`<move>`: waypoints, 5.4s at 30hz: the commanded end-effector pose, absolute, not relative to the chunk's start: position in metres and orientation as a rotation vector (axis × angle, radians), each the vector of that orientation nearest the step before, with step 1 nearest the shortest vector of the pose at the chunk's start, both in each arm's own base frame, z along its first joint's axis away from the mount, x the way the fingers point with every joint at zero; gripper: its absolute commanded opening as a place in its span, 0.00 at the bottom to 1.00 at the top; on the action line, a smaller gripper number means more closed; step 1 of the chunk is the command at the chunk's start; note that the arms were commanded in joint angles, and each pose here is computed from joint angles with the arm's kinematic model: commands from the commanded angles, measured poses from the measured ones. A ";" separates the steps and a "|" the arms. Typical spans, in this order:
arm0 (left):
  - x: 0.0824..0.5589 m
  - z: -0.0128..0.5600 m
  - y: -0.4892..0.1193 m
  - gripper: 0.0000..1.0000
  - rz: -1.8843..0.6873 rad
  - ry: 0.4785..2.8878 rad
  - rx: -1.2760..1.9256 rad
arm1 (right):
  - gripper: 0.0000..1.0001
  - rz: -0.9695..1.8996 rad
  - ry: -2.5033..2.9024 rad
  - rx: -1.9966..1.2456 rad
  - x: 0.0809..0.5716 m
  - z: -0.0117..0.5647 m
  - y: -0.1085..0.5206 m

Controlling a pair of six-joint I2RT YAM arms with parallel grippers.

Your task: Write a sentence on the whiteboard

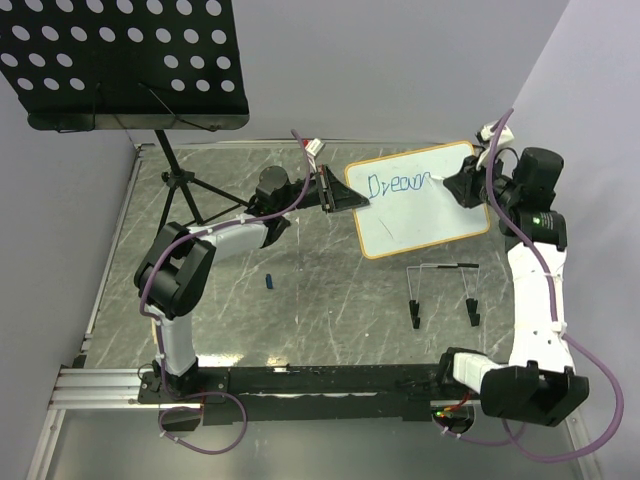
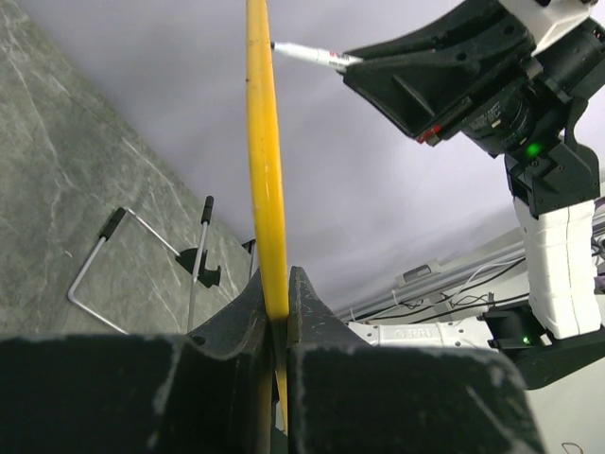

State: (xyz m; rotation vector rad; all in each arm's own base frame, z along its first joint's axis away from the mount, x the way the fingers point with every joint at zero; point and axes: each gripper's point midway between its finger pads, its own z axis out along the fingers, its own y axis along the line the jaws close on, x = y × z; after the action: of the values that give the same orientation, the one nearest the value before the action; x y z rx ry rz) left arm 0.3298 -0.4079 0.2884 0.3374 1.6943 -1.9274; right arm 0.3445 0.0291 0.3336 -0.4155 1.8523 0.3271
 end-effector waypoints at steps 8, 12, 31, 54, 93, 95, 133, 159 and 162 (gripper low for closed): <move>0.313 0.359 -0.403 0.01 -1.947 1.399 0.491 | 0.00 0.337 1.881 -0.438 0.320 0.319 0.032; 0.314 0.357 -0.403 0.01 -1.941 1.408 0.492 | 0.00 0.347 1.854 -0.436 0.321 0.330 0.034; 0.312 0.355 -0.402 0.01 -1.950 1.409 0.490 | 0.00 0.290 1.741 -0.362 0.335 0.376 0.014; 0.312 0.358 -0.403 0.01 -1.956 1.397 0.498 | 0.00 0.368 1.828 -0.375 0.345 0.344 0.017; 0.316 0.357 -0.403 0.01 -1.946 1.404 0.484 | 0.00 0.439 1.883 -0.384 0.312 0.315 0.024; 0.316 0.355 -0.404 0.01 -1.947 1.407 0.483 | 0.00 0.466 1.850 -0.390 0.312 0.329 0.029; 0.308 0.362 -0.393 0.01 -1.936 1.388 0.459 | 0.00 0.633 1.678 -0.664 0.257 0.349 0.088; 0.304 0.361 -0.391 0.01 -1.937 1.387 0.453 | 0.00 0.621 1.692 -0.676 0.257 0.343 0.090; 0.306 0.362 -0.391 0.01 -1.935 1.385 0.451 | 0.00 0.615 1.695 -0.676 0.258 0.343 0.089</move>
State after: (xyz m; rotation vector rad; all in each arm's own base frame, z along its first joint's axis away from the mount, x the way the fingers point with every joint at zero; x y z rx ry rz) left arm 0.3230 -0.4045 0.2915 0.3627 1.6560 -1.9334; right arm 0.2593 0.0872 0.3403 -0.6430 1.7204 0.6364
